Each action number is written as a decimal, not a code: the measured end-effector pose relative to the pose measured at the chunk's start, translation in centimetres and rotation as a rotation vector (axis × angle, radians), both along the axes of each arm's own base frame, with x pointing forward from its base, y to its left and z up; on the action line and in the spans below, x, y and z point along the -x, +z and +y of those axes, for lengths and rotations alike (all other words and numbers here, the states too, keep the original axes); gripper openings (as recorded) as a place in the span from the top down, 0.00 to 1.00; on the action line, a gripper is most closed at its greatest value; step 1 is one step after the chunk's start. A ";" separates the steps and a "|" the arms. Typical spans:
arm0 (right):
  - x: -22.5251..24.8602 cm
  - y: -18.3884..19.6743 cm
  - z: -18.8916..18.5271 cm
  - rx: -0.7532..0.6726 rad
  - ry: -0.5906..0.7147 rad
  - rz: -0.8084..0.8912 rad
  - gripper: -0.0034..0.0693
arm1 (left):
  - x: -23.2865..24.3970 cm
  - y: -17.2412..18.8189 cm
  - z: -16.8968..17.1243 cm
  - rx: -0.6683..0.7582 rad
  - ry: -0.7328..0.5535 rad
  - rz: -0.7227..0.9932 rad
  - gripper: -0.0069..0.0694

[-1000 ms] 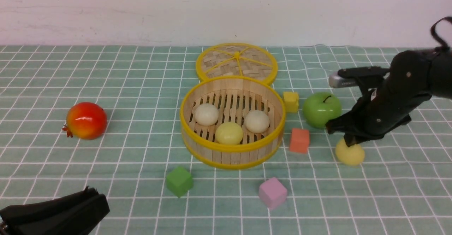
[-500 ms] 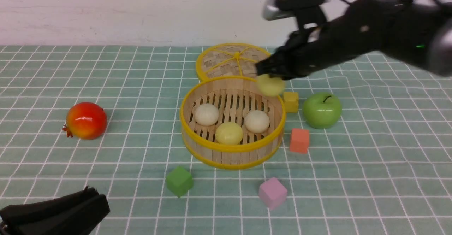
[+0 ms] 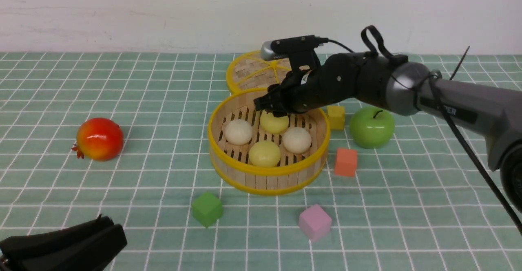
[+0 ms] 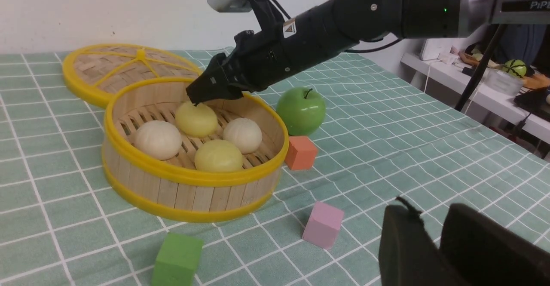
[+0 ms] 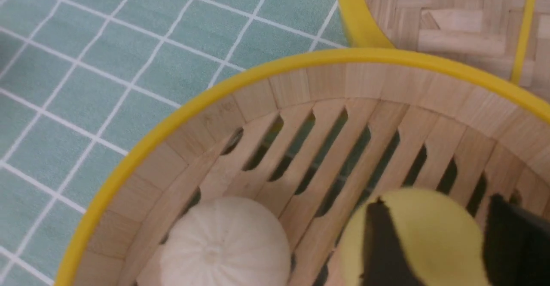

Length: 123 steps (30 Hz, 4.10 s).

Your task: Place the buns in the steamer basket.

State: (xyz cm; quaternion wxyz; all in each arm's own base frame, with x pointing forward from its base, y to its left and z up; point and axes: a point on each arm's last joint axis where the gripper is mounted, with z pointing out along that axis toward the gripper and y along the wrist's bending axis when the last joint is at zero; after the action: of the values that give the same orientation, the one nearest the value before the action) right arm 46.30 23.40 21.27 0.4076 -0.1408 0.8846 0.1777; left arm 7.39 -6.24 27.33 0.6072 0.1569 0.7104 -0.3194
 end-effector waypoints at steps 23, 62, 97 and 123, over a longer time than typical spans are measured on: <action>20.4 20.9 -10.9 0.278 0.020 0.218 0.94 | 0.0 0.0 0.0 0.000 0.000 0.000 0.71; 41.1 -3.8 -23.4 0.111 -0.414 -0.402 0.98 | 0.0 0.0 0.0 0.001 0.000 -0.001 0.68; 41.1 -3.8 -23.0 0.008 -0.429 -0.371 0.95 | -0.4 -1.5 2.1 0.015 0.208 0.011 0.65; 41.1 -3.8 -23.0 0.008 -0.430 -0.370 0.90 | 2.2 -10.4 5.3 0.001 0.561 0.282 0.93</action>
State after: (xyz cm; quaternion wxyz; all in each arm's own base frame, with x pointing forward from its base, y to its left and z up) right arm 5.20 0.39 17.44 0.5901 0.0185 0.8053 0.0550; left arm 5.18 -0.95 16.95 0.5672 -0.0914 0.8031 -0.1582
